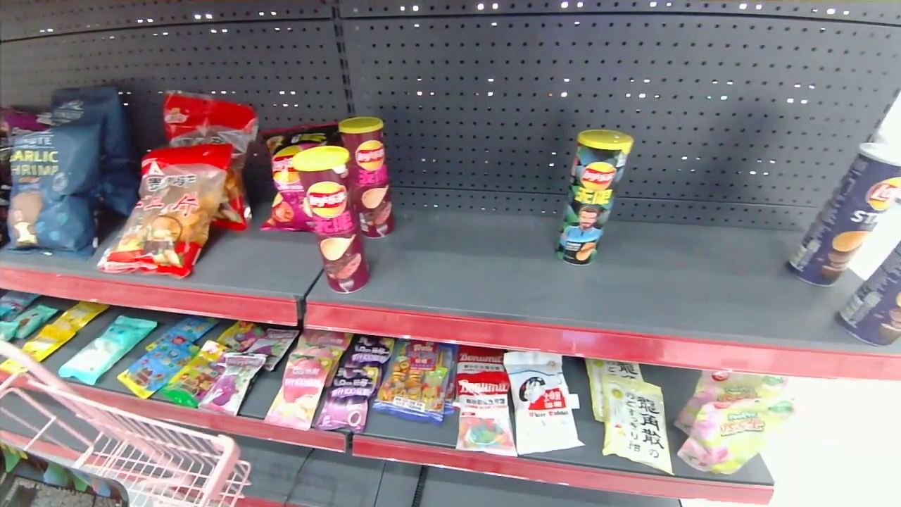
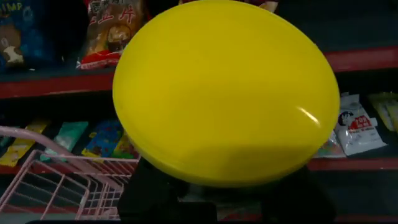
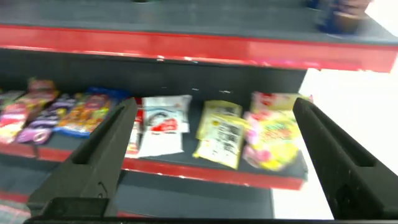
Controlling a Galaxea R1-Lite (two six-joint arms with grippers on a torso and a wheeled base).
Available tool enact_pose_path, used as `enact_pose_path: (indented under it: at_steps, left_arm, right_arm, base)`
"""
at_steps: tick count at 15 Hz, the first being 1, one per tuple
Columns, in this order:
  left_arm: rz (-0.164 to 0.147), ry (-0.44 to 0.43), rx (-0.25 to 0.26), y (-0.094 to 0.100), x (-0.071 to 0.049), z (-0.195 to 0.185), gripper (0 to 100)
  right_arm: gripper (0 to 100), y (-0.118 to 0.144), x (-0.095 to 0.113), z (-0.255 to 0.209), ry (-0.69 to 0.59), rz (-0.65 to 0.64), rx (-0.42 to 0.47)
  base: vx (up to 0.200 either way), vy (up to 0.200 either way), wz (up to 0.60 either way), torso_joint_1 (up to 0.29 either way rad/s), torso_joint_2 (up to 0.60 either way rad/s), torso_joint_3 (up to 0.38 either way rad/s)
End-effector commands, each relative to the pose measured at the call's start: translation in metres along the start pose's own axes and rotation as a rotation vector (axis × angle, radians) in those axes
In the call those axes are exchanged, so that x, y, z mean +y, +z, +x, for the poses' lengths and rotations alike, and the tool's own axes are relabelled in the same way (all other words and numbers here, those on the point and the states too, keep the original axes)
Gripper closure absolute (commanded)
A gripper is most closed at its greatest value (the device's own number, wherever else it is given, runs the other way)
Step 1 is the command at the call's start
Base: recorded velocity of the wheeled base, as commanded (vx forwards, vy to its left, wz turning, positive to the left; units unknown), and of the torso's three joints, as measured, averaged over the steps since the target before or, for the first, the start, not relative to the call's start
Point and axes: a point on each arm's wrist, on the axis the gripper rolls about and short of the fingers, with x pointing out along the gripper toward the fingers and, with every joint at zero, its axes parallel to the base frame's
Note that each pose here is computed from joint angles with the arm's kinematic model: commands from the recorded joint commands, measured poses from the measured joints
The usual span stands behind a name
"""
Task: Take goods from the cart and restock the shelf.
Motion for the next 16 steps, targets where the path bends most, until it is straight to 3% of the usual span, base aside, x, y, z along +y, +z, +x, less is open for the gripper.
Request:
enact_pose_path:
  at_steps: [1,4,10,16]
  left_arm:
    - [0.0,0.0,0.003,0.0,0.0,0.001,100]
    - [0.021,-0.001,0.004,0.0,0.0,0.001,100]
    - [0.026,-0.001,-0.005,0.001,0.0,0.0,100]
    - [0.054,0.012,-0.088,-0.012,-0.003,-0.019,100]
  right_arm:
    - [0,0.0,0.0,0.0,0.0,-0.001,0.001]
    - [0,0.0,0.0,0.0,0.0,-0.002,0.0]
    - [0,0.0,0.0,0.0,0.002,-0.001,0.0]
    - [0,0.0,0.0,0.0,0.002,-0.005,0.0]
  base:
    - [0.0,0.0,0.0,0.0,0.0,0.0]
    - [0.133,0.0,0.0,0.0,0.0,0.0]
    - [0.2,0.0,0.0,0.0,0.0,0.001]
    - [0.0,0.0,0.0,0.0,0.0,0.0]
